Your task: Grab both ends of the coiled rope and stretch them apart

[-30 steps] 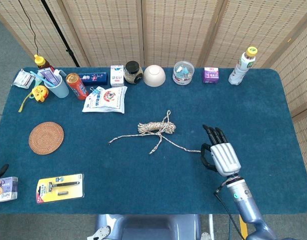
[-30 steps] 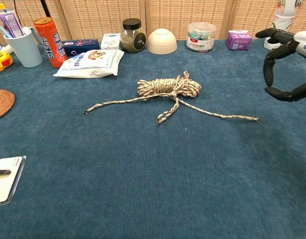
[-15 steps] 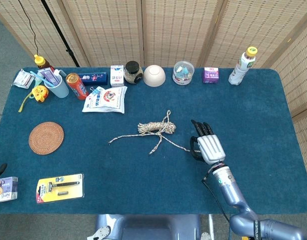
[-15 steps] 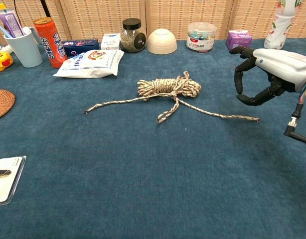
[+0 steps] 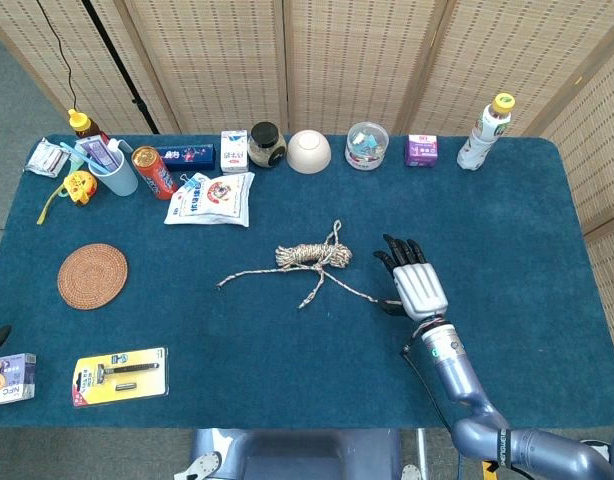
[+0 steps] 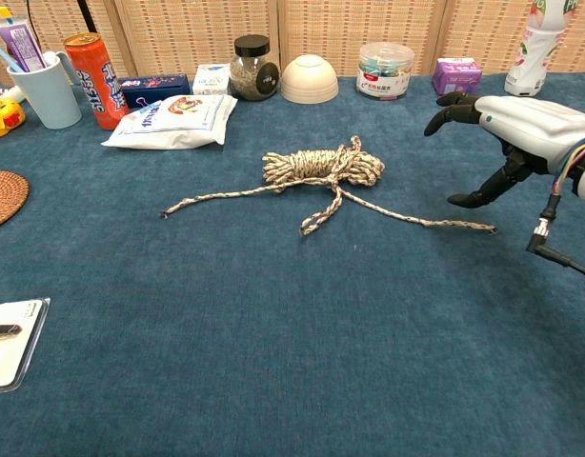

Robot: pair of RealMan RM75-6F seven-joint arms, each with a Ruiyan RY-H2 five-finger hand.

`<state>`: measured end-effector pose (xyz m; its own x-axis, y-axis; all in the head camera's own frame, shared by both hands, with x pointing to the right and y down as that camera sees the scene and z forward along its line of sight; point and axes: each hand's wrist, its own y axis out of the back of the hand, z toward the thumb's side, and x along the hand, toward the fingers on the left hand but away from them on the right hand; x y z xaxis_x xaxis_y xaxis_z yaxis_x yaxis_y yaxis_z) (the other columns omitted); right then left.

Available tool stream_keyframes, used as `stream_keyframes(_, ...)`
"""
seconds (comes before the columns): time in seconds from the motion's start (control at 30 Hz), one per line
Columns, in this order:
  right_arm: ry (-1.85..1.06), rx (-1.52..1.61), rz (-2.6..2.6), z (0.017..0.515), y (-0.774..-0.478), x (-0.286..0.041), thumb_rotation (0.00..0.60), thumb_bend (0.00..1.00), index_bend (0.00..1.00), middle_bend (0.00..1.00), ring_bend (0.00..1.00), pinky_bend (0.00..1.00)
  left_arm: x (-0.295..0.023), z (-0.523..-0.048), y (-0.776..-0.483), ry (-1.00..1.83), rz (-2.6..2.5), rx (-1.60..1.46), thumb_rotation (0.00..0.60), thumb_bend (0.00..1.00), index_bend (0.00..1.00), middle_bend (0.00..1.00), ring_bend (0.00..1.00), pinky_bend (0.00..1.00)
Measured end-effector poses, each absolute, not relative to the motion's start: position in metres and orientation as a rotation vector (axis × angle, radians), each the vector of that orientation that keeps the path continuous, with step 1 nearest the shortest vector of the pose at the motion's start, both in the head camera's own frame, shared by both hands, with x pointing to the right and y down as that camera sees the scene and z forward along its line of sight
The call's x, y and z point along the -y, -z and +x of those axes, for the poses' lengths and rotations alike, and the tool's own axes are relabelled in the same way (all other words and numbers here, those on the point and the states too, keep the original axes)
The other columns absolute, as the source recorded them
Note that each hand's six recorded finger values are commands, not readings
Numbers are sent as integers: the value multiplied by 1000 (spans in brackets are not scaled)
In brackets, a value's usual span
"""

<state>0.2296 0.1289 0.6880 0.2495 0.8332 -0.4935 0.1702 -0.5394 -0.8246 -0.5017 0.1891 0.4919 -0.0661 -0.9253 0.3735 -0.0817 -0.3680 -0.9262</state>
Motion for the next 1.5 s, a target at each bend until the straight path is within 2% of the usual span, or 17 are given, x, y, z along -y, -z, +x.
stream_keyframes(0.1, -1316, 930, -1882, 227, -692, -128, 600, 264, 357, 0, 0, 0, -188, -502, -492, 1514, -1498, -1115, 547, 228, 61, 0, 0, 0)
stream_keyframes(0.57, -1304, 951, -1915, 203, -710, -120, 600, 264, 475, 0, 0, 0, -187, -502, -493, 1517, -1499, -1111, 550, 227, 63, 0, 0, 0)
stream_keyframes(0.97, -1316, 905, -1941, 178, -728, -128, 600, 265, 494, 0, 0, 0, -186, -502, -494, 1517, -1503, -1104, 550, 228, 63, 0, 0, 0)
stream_keyframes(1.5, -1358, 888, -1910, 191, -741, -126, 600, 266, 533, 2, 0, 0, -186, -504, -492, 1523, -1489, -1108, 549, 227, 63, 0, 0, 0)
